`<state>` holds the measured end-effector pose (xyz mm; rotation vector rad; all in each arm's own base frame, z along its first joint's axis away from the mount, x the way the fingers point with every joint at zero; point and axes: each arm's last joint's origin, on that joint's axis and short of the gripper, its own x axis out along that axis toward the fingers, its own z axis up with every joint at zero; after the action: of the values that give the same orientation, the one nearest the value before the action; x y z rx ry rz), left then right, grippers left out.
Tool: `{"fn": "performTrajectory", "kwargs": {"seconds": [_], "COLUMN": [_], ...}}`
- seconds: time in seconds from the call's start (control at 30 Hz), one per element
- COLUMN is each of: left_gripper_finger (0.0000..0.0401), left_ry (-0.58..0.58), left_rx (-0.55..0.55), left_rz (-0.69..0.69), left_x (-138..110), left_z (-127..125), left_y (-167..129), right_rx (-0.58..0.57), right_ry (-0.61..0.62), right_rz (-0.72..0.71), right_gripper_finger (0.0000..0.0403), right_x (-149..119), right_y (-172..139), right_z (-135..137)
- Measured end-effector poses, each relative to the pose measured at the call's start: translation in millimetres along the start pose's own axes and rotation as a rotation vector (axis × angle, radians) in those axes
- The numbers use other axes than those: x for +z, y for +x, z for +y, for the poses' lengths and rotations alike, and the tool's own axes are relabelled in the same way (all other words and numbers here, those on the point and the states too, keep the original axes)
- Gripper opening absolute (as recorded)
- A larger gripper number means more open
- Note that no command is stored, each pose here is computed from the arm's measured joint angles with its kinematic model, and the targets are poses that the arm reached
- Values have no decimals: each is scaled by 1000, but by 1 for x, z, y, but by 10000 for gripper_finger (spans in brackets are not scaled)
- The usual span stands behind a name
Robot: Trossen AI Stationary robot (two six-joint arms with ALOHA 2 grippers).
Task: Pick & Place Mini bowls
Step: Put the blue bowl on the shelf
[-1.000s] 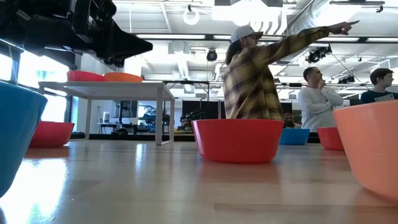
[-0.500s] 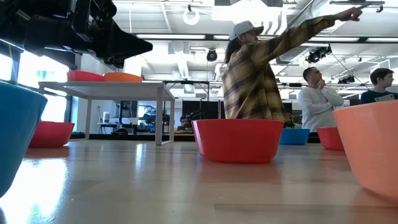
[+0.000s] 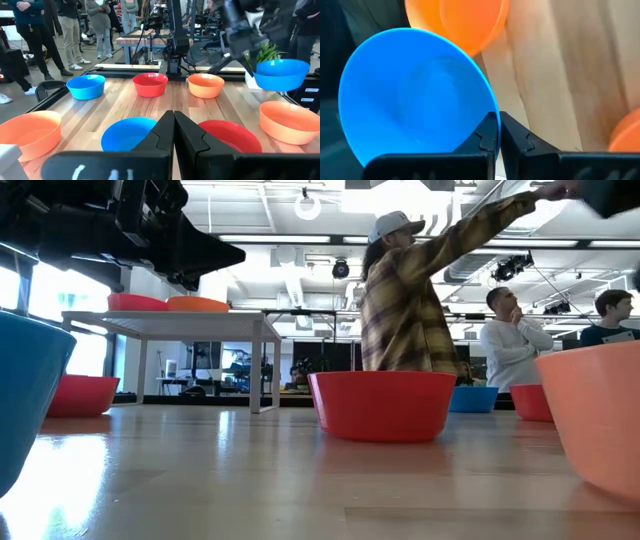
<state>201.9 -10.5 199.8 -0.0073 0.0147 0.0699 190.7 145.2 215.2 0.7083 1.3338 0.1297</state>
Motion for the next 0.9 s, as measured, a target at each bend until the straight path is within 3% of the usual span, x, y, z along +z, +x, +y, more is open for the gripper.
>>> {"fn": "performTrajectory", "kwargs": {"seconds": [0.13,0.27,0.57,0.9], "left_gripper_finger": [0,0,0,5], "left_ry": [0,2,45,119], "left_rx": [0,-22,-42,-36], "left_rz": [1,4,73,270], "left_x": [0,0,4,28], "left_z": [0,-1,-2,-4], "left_y": [0,0,6,20], "right_rx": [11,-78,-252,-338], "right_ry": [142,245,226,96], "right_rz": [-97,-158,-255,-197], "right_gripper_finger": [2,4,4,4], "right_x": [26,57,151,240], "right_y": [-21,-45,-96,-86], "right_z": [-17,-37,-65,-91]}}
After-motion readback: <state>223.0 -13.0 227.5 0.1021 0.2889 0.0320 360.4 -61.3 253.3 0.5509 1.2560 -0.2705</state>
